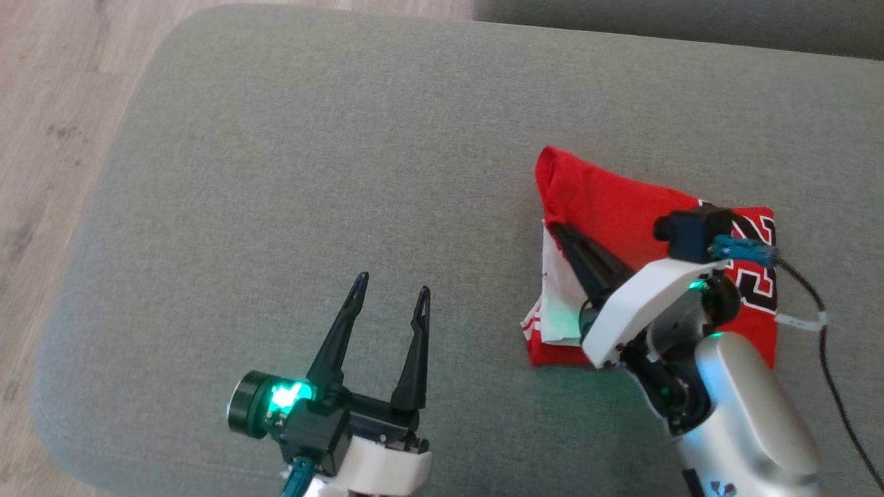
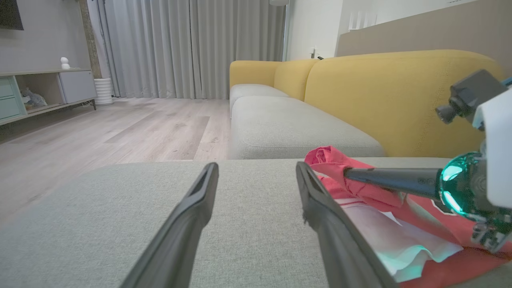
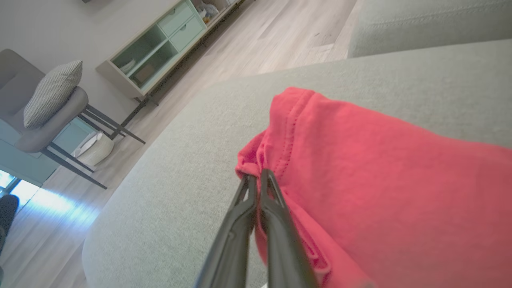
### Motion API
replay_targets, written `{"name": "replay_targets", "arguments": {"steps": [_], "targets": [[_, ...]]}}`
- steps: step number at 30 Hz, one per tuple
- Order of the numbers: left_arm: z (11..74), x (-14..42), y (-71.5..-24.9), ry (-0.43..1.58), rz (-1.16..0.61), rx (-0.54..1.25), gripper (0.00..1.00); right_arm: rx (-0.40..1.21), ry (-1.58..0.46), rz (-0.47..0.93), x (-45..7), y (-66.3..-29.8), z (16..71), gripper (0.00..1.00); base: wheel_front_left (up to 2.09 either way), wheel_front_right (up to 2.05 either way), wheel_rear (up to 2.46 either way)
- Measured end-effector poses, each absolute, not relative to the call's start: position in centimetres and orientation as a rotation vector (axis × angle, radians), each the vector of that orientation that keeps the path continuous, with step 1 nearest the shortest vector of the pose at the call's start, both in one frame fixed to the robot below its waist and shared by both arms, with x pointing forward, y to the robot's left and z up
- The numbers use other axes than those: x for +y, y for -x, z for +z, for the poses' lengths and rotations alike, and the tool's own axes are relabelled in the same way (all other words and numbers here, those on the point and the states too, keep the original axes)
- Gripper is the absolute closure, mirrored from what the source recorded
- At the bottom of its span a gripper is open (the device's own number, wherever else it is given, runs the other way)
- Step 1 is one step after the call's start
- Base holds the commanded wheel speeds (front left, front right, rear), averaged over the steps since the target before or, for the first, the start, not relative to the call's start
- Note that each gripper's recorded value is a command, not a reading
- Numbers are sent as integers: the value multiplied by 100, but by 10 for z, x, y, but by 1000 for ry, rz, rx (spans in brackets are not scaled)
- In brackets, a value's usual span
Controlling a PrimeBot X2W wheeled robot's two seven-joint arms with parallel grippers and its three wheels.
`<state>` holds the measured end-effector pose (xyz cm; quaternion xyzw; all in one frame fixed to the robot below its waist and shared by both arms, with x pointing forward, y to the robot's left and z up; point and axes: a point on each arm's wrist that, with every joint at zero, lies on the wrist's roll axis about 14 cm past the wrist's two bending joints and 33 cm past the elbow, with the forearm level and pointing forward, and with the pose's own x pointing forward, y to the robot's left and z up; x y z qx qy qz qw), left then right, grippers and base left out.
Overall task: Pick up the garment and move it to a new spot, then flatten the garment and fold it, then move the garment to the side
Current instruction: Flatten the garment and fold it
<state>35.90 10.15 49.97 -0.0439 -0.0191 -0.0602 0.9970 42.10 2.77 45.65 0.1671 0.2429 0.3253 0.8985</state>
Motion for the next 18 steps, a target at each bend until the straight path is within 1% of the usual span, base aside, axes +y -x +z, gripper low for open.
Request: {"name": "replay_targets", "arguments": {"steps": [4, 5, 6, 7, 8, 9, 15, 18], "targets": [[499, 106, -358, 85, -102, -37, 0, 553, -335, 720, 43, -408, 444, 100, 0, 0, 0], [500, 107, -358, 85, -102, -38, 0, 557, -333, 724, 44, -407, 443, 97, 0, 0, 0], [500, 107, -358, 85, -102, -39, 0, 560, -330, 726, 45, -406, 442, 73, 0, 0, 0], [501, 107, -358, 85, -102, -41, 0, 561, -328, 728, 45, -404, 442, 56, 0, 0, 0], [501, 107, -358, 85, -102, -43, 0, 560, -325, 731, 45, -403, 443, 14, 0, 0, 0], [502, 107, -358, 85, -102, -45, 0, 553, -329, 729, 45, -403, 444, 0, 0, 0, 0], [508, 107, -354, 82, -103, -65, 0, 384, -360, 650, 23, -414, 474, 0, 0, 0, 0], [512, 108, -349, 83, -104, -80, 0, 341, -379, 600, 8, -408, 477, 0, 0, 0, 0]]}}
